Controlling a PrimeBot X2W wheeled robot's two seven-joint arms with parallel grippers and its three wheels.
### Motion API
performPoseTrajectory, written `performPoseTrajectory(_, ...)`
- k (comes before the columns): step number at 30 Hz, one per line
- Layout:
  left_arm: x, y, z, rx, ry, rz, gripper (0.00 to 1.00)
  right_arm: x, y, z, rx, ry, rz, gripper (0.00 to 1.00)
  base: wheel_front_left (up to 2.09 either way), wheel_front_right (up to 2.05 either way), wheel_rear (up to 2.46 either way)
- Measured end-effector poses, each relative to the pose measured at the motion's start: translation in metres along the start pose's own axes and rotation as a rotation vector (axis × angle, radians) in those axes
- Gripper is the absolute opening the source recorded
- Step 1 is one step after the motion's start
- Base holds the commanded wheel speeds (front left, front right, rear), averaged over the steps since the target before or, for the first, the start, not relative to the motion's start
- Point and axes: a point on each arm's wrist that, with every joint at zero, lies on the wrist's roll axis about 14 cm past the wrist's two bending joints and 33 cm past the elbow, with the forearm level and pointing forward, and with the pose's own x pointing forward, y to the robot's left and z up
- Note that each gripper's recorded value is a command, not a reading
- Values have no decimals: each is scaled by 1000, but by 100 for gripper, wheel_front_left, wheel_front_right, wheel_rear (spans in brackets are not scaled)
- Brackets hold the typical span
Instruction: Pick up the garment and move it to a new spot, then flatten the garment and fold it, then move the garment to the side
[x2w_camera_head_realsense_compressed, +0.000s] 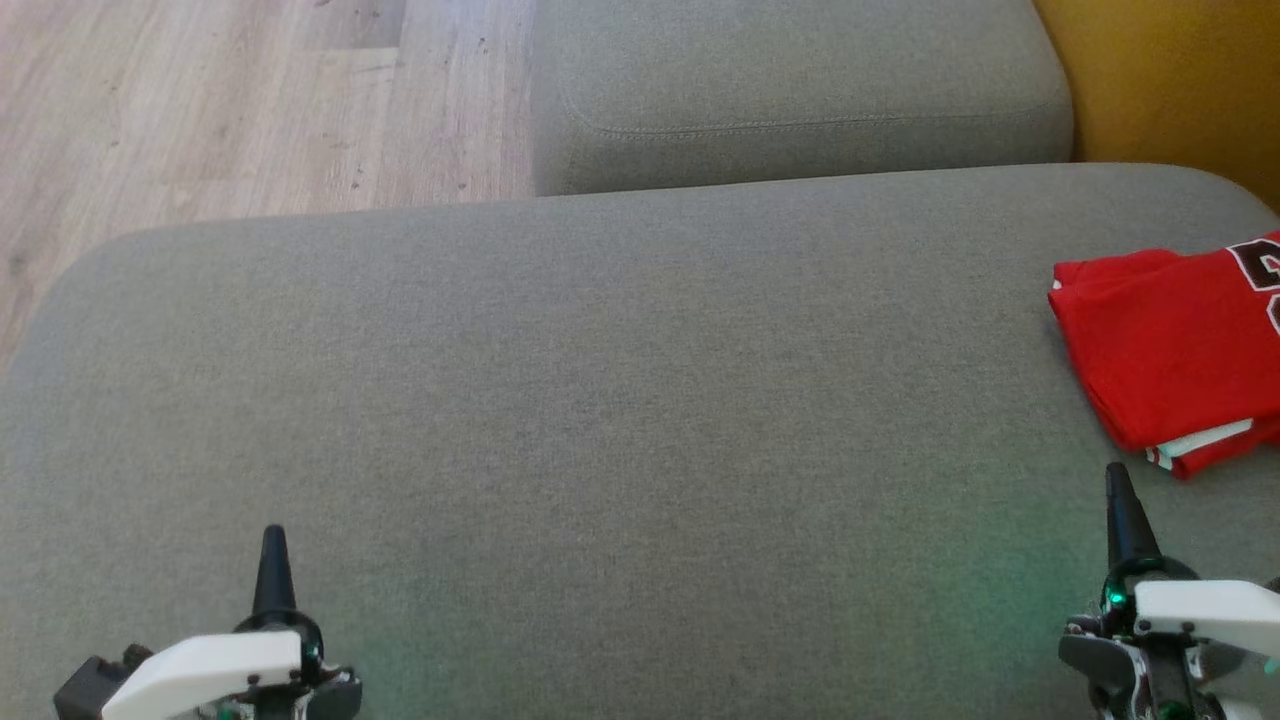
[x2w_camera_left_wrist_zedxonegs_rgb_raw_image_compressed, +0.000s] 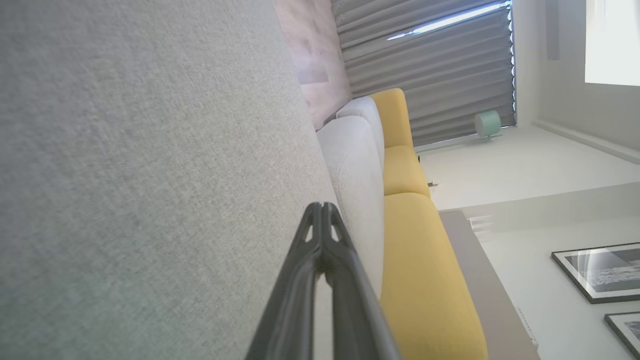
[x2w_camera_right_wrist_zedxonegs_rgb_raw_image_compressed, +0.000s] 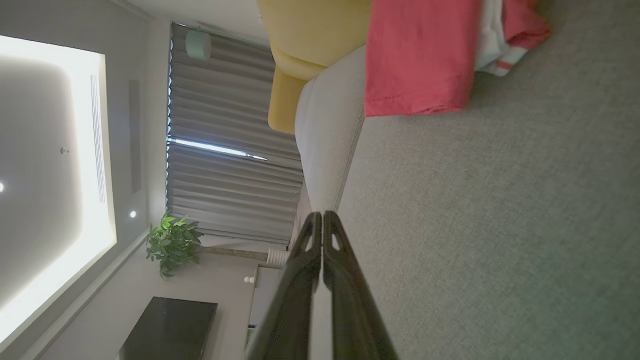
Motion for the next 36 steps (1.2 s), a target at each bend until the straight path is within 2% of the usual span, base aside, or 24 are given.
performPoseTrajectory(22,18,-16,13,-241,-14,-71,0,16,16,13,238,-16,50,0,0,0,0)
performPoseTrajectory(36,20,-19,14,-247,-12,-80,0,16,15,12,247,-17,49,0,0,0,0)
